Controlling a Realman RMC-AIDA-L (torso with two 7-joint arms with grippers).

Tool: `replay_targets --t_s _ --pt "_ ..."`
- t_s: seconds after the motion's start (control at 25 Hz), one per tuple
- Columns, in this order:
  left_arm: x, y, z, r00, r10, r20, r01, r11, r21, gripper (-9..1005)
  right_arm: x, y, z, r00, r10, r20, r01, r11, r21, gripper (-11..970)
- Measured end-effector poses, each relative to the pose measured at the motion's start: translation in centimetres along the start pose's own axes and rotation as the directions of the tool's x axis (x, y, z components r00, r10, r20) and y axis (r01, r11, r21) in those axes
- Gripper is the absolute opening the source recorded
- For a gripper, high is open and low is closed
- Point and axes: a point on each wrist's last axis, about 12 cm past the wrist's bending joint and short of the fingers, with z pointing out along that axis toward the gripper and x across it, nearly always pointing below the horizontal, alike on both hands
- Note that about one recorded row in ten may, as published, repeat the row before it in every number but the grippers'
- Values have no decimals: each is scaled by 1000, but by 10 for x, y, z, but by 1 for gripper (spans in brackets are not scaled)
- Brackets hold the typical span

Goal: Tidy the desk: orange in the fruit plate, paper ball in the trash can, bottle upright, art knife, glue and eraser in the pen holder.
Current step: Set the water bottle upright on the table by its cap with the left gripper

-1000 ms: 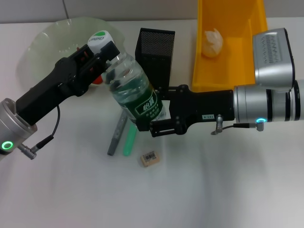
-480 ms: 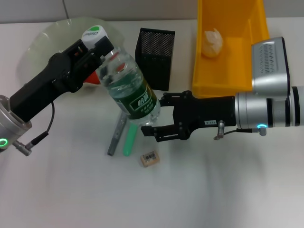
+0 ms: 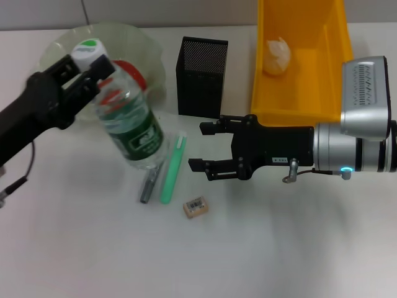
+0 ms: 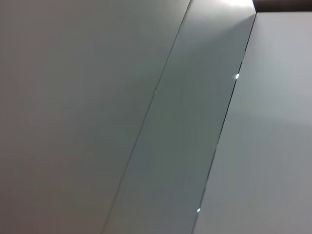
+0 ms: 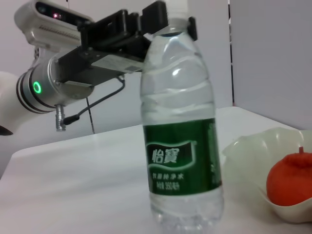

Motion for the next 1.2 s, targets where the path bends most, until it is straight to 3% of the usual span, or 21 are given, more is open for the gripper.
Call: replay_targets --t_s 0.52,0.8,1.2 --pt "-6 6 -35 979 193 -63 -199 975 -100 531 9 6 0 1000 3 5 -3 1000 1 781" --pt "-2 18 -48 967 231 -110 -252 934 -252 539 12 8 1 1000 15 16 -15 1000 7 782" --pt "4 27 -52 954 260 -146 -296 886 -358 549 15 9 0 1000 23 19 -23 1000 13 781"
